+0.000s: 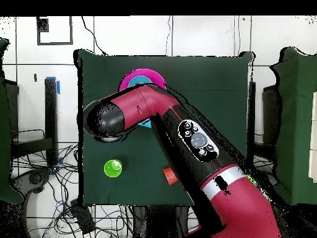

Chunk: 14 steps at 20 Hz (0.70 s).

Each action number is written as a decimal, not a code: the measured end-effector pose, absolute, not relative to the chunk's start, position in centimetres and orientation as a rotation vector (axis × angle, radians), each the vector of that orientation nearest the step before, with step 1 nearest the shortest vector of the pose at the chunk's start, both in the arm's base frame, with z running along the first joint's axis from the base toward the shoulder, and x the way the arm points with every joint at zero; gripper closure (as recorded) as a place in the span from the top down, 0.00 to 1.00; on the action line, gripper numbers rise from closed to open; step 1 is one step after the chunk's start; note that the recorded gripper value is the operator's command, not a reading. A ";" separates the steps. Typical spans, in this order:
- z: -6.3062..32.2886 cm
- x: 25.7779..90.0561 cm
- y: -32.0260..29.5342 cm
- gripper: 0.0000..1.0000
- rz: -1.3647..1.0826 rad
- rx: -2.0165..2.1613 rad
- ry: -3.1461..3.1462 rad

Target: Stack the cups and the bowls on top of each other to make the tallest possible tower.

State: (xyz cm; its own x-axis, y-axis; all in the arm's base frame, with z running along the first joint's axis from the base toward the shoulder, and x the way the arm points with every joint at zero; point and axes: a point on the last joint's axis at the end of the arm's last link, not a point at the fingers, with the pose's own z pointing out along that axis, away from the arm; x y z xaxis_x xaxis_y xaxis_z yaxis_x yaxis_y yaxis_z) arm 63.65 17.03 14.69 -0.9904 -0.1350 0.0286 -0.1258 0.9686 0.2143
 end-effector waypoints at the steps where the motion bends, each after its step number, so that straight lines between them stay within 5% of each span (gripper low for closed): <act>1: 14.9 63.2 17.2 1.00 -0.319 0.217 -3.072; 14: 17.3 57.8 19.1 1.00 -0.004 0.249 -3.091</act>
